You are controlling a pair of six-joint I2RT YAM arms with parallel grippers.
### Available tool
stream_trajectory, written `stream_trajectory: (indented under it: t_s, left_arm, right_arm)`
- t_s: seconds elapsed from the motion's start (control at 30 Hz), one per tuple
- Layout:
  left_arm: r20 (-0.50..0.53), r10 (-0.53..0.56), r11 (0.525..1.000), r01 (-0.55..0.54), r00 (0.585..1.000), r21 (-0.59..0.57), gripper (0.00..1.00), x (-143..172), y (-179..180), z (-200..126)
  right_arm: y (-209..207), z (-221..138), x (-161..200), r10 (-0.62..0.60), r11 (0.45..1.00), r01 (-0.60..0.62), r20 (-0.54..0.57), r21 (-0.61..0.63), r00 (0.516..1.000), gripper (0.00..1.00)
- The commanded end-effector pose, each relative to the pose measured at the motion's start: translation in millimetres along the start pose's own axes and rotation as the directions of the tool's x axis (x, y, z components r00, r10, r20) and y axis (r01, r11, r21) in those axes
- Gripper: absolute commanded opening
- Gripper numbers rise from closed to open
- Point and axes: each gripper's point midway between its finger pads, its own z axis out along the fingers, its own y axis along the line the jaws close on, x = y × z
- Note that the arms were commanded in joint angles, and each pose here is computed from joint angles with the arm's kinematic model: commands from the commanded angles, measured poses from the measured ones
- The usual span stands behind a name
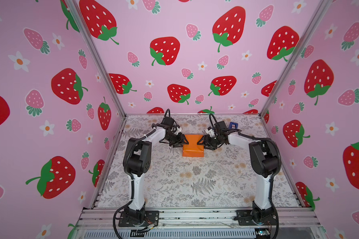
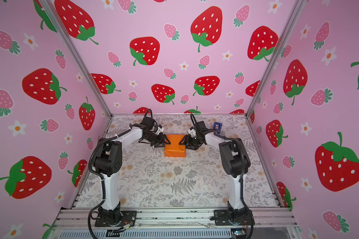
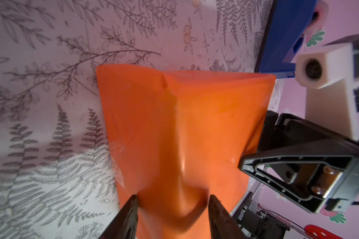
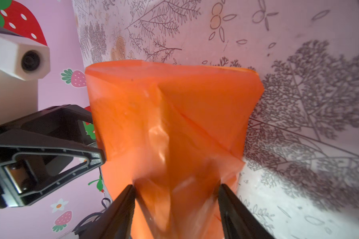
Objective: Wrap a gift box in wrapping paper
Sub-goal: Move the gift box to the center of the board, then reset both arms
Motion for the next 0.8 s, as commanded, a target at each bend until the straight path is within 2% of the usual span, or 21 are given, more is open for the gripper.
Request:
stream_trajectory:
  t_s: [0.0,0.07,0.2,0.23,0.3,0.37,0.43,0.5,0.6,0.63,0.7,0.73,0.77]
  left_arm:
    - [0.066,0.043,0.991,-0.034,0.997,-0.132,0.59,-4,15,-45]
    - [0.11,0.045,0.981,-0.023,0.993,-0.191,0.61,-5,30,-64]
    - [0.243,0.044,0.95,0.035,0.969,-0.31,0.66,-6,65,-104]
    - [0.277,0.048,0.94,0.051,0.96,-0.337,0.68,-6,72,-113]
    - [0.352,0.066,0.919,0.08,0.934,-0.386,1.0,-2,87,-130]
    - [0.418,0.105,0.89,0.102,0.902,-0.445,0.99,0,100,-144]
    - [0.465,0.168,0.846,0.115,0.869,-0.521,0.99,2,113,-158]
    - [0.516,0.237,0.797,0.139,0.823,-0.588,0.99,4,126,-170]
    - [0.572,0.314,0.703,0.219,0.757,-0.676,1.0,12,149,-190]
    - [0.581,0.335,0.678,0.239,0.742,-0.695,1.0,14,153,-195]
    - [0.587,0.379,0.65,0.247,0.715,-0.719,1.0,18,162,-198]
    - [0.588,0.399,0.646,0.239,0.703,-0.725,1.0,18,164,-197]
    - [0.583,0.432,0.643,0.219,0.688,-0.734,0.99,19,167,-194]
  right_arm:
    - [-8,-36,-11,-0.062,0.991,0.052,0.08,0.123,0.995,0.71]
    - [-13,-55,-18,-0.082,0.988,0.063,0.128,0.143,0.988,0.77]
    - [-52,-112,-37,-0.124,0.955,0.038,0.281,0.295,0.952,1.0]
    - [-63,-125,-41,-0.135,0.942,0.022,0.318,0.335,0.938,1.0]
    - [-89,-161,-50,-0.173,0.902,-0.029,0.423,0.43,0.89,1.0]
    - [-113,-190,-54,-0.241,0.851,-0.068,0.501,0.521,0.831,1.0]
    - [-134,-214,-53,-0.351,0.773,-0.098,0.552,0.627,0.756,1.0]
    - [-151,-237,-48,-0.473,0.676,-0.144,0.575,0.723,0.668,1.0]
    - [-165,-264,-35,-0.602,0.566,-0.21,0.574,0.797,0.555,1.0]
    - [-165,-271,-33,-0.636,0.545,-0.23,0.577,0.806,0.513,1.0]
    - [-173,-274,-25,-0.693,0.497,-0.248,0.552,0.832,0.463,1.0]
    - [-178,-272,-22,-0.704,0.48,-0.252,0.54,0.84,0.46,1.0]
    - [-184,-269,-22,-0.692,0.491,-0.26,0.553,0.832,0.464,1.0]
